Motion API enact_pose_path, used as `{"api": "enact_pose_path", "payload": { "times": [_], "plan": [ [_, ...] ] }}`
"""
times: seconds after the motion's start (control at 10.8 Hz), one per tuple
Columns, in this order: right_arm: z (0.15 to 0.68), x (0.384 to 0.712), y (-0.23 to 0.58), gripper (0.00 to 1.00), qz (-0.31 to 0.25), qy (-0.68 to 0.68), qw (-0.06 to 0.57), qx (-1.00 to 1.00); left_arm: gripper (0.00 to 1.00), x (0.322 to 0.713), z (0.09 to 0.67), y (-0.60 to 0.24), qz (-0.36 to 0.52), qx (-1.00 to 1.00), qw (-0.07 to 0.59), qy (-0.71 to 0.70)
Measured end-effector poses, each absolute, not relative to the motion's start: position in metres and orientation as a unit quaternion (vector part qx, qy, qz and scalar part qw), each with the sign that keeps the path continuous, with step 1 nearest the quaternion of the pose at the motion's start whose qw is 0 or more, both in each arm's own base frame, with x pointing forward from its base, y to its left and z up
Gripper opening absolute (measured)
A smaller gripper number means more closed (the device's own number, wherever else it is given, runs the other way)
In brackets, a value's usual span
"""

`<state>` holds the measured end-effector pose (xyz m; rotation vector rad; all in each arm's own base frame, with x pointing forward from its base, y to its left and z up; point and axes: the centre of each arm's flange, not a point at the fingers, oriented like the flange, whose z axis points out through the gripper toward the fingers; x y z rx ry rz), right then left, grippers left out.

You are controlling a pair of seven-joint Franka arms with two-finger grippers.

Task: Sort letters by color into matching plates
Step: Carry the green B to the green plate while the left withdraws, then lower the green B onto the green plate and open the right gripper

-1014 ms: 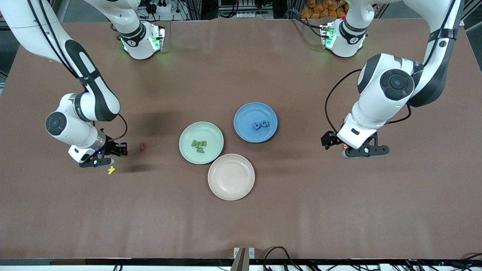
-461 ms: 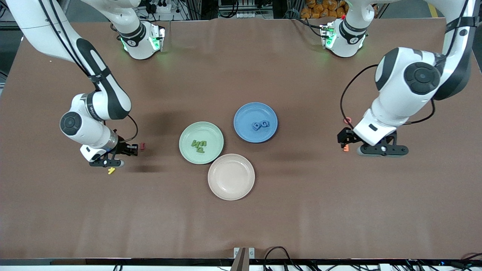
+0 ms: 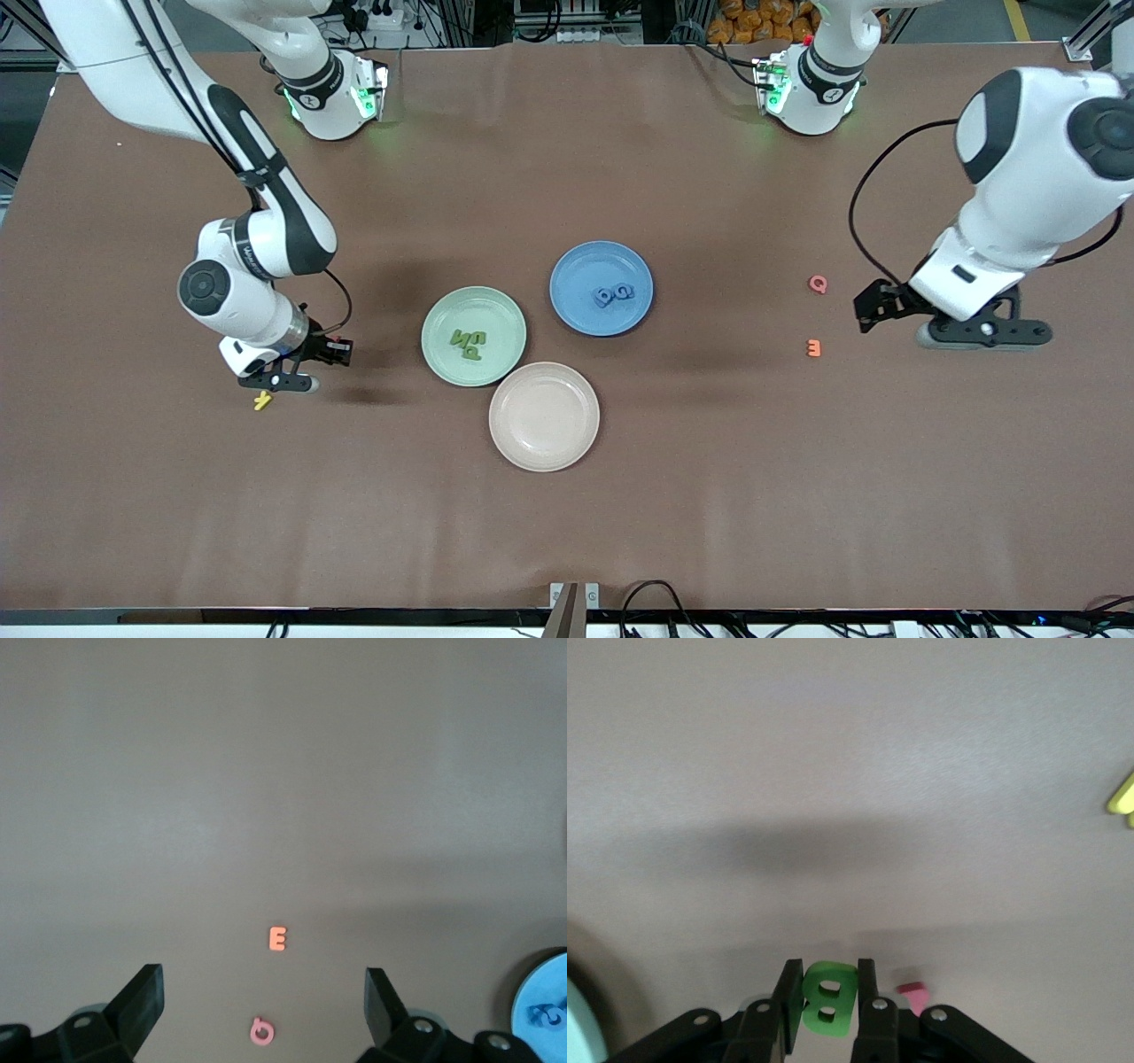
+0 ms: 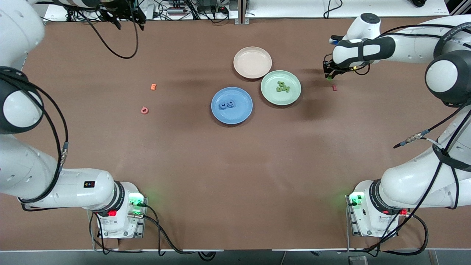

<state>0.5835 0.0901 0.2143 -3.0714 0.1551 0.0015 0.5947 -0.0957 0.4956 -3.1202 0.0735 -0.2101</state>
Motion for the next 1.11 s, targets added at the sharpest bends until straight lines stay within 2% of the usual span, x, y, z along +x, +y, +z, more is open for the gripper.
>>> {"api": "enact_pose_path", "payload": {
  "times": [1.11],
  "plan": [
    [0.234, 0.574, 0.202, 0.29, -0.014, 0.109, 0.043, -0.993, 1.00, 0.560, 0.588, -0.044, -0.080, -0.996, -0.001, -0.029]
  ]
}}
